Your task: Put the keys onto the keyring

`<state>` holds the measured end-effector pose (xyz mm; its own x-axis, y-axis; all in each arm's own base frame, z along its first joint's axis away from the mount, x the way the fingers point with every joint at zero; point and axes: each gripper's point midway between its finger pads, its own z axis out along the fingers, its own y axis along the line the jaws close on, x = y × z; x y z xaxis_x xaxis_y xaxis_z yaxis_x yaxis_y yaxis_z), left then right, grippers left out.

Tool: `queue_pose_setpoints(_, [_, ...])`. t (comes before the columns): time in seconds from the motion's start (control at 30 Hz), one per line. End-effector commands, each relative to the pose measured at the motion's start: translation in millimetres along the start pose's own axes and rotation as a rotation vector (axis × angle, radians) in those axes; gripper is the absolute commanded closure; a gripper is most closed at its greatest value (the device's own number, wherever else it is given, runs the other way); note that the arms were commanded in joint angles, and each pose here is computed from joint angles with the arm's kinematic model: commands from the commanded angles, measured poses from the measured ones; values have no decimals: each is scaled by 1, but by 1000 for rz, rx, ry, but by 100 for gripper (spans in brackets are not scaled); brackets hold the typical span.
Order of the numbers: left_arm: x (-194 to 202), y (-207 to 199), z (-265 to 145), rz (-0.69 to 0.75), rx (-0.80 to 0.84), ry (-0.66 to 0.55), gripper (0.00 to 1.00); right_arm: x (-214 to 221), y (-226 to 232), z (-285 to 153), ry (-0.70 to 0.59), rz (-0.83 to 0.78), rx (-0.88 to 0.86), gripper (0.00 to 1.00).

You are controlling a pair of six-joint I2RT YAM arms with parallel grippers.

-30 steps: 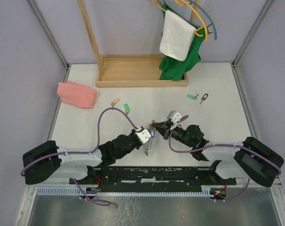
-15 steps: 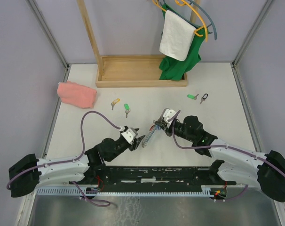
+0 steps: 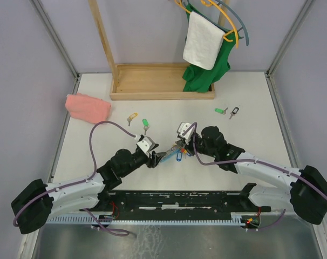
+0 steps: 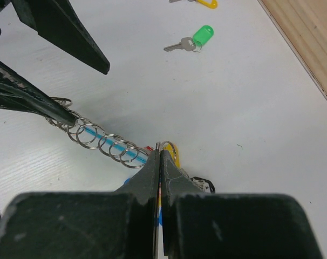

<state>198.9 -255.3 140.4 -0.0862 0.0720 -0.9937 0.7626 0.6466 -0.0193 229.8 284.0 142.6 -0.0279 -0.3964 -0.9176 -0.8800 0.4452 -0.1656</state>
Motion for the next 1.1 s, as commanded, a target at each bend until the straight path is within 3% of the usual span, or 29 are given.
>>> queue_pose_setpoints(0.0, [-26,-11,12,-80,111,-48,41,-33,-10,2,-64,-25,15,99])
queue_pose_setpoints(0.23, [-14,-26,21,-103,218,6,39,-33,-11,7,-37,-12,10,98])
queue_pose_setpoints(0.63, [8,-18,33,-124,164,90,35,-24,-15,17,41,73,33,93])
queue_pose_setpoints(0.93, [14,-30,49,-204,213,132,49,15,-34,3,213,203,205,85])
queue_pose_setpoints(1.07, [12,-32,52,-231,220,129,49,33,-35,-9,266,250,256,83])
